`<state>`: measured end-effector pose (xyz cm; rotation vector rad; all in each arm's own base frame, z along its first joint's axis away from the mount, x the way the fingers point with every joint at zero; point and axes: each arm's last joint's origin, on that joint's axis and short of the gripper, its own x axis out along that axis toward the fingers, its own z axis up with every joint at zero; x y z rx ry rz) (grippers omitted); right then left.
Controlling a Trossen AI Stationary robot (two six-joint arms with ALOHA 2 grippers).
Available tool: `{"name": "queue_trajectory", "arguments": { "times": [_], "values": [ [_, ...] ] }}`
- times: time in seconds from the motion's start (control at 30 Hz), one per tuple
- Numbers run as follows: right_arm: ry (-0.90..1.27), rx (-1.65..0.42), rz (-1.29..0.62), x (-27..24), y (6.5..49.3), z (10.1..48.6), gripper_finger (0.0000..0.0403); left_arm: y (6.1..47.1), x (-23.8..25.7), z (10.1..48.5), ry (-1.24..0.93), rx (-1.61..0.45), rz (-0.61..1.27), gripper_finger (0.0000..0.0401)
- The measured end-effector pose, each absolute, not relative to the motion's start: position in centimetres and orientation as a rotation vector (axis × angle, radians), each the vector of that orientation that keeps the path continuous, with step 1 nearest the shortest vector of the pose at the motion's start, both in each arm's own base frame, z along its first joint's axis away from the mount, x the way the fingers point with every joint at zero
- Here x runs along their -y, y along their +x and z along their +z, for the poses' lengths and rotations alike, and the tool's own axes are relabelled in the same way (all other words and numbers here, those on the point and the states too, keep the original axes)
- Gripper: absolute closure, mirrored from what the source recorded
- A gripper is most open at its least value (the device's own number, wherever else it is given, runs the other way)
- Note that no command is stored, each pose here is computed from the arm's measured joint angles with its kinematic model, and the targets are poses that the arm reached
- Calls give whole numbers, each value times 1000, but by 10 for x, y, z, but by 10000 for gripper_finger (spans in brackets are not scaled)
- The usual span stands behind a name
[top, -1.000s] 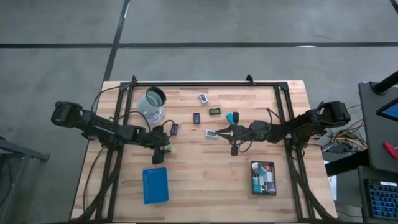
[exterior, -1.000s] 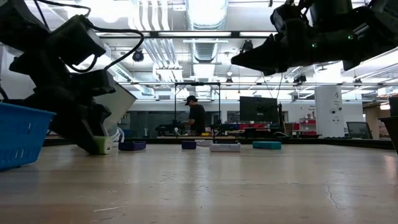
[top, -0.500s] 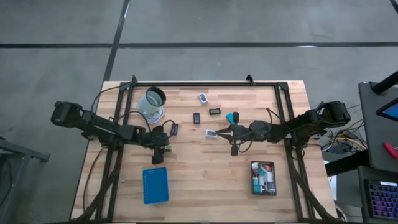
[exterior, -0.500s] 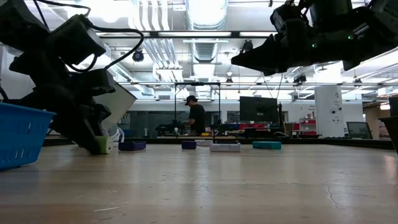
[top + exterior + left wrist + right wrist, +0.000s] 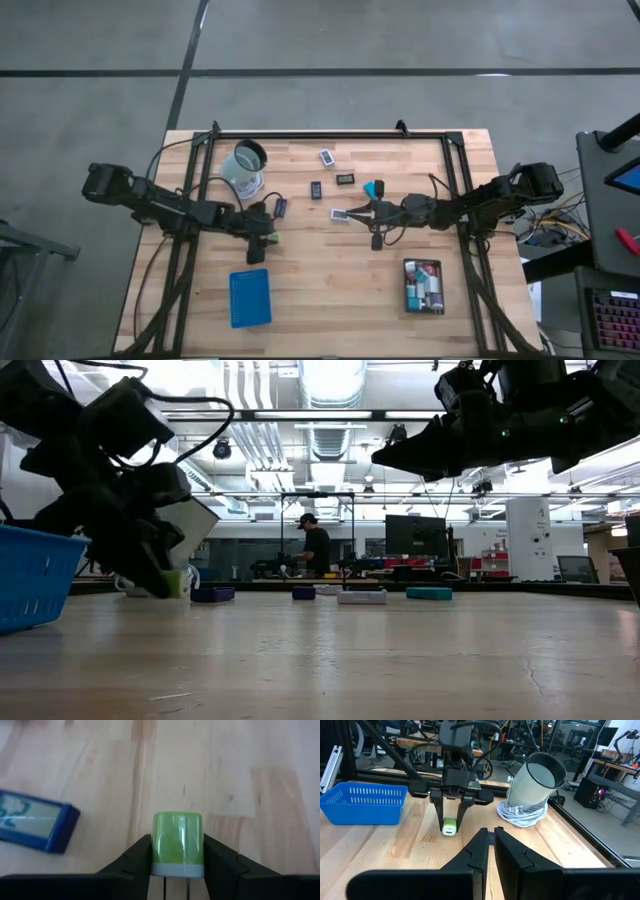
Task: Pick & Place Office items
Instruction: Put the green charger adapter into the black bin
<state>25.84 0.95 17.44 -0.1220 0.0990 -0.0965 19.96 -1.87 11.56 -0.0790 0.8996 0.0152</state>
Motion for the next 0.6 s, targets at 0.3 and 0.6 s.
{"name": "queue_trajectory", "arguments": {
  "times": [0.3,0.6],
  "values": [
    [-123,-106,-96,-10,258,174,376,220,21,139,-22,-815,-21,261],
    [-123,-106,-96,-10,258,174,376,246,23,160,28,-778,-46,258]
  ]
}}
